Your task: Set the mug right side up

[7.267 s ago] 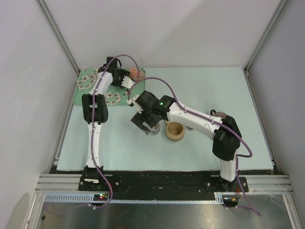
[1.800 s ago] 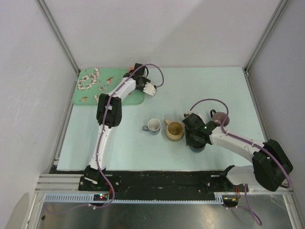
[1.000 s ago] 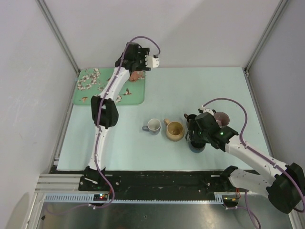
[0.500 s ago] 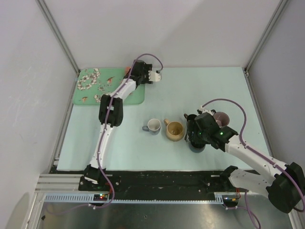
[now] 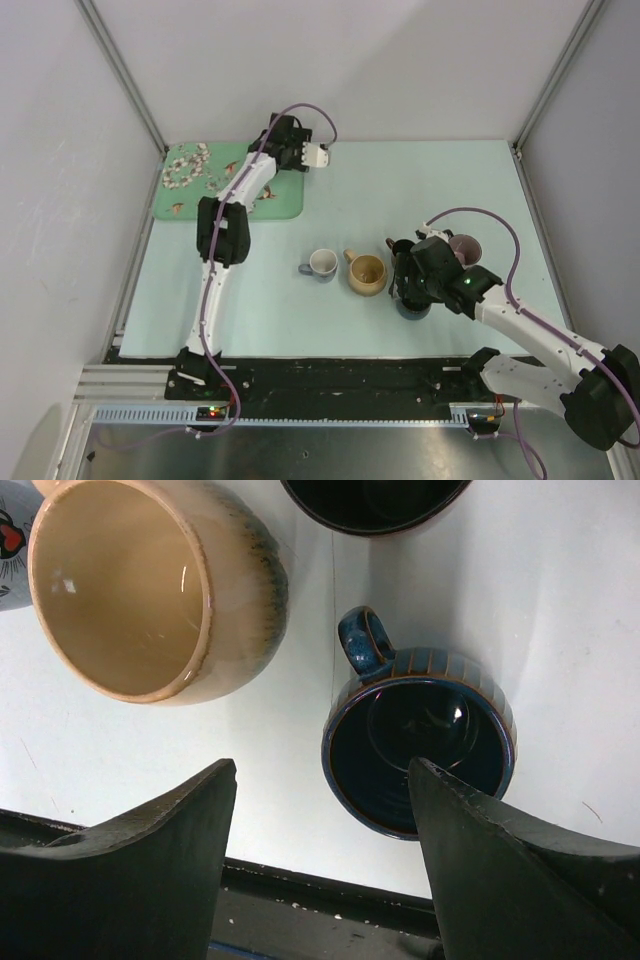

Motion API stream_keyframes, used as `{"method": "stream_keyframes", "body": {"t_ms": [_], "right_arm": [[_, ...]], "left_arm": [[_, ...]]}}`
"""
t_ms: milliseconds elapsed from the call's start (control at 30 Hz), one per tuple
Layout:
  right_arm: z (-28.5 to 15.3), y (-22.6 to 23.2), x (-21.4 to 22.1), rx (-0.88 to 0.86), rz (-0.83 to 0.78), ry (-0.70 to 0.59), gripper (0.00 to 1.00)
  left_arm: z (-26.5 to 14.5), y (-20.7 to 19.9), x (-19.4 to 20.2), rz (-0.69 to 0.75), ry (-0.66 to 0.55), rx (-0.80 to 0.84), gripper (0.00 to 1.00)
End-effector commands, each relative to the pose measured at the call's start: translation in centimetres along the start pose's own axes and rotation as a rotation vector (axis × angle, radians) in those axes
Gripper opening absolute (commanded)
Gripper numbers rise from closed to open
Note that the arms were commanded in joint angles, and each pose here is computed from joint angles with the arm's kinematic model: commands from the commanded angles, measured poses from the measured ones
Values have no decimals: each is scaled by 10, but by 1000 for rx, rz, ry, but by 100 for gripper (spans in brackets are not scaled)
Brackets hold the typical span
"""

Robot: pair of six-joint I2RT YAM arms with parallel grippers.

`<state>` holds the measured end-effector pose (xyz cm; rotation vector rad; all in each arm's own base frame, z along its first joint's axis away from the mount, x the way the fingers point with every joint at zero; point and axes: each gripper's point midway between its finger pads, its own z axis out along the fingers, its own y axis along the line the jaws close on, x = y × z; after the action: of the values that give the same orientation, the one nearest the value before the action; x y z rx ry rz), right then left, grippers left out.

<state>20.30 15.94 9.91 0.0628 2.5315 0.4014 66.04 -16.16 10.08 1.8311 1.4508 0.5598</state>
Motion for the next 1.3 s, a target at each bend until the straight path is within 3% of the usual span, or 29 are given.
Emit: {"method": "stream_keyframes", "body": {"t_ms": [0,200,500,767,1067,1267], "right_arm": [[-1,-1,-6,1,-6,-26,75],[-4,-2,-6,5,-5,-28,75],[-3,-4,-8,5,9,-25,75],[-7,-7,-7,18,12,-12,76],[-19,-9,-17,36,22,-36,76],[-23,-7,-24,40,19,-48,76]], "left_arm": [[-8,29,18,26,84,-54,76],[3,14,18,28,72,-21,71],[4,-2,2,39,4,27,75],[24,8,23,103,61,-29,67],[39,-7,35,191,77,-11,47],[32,-2,44,189,84,-21,21]]}}
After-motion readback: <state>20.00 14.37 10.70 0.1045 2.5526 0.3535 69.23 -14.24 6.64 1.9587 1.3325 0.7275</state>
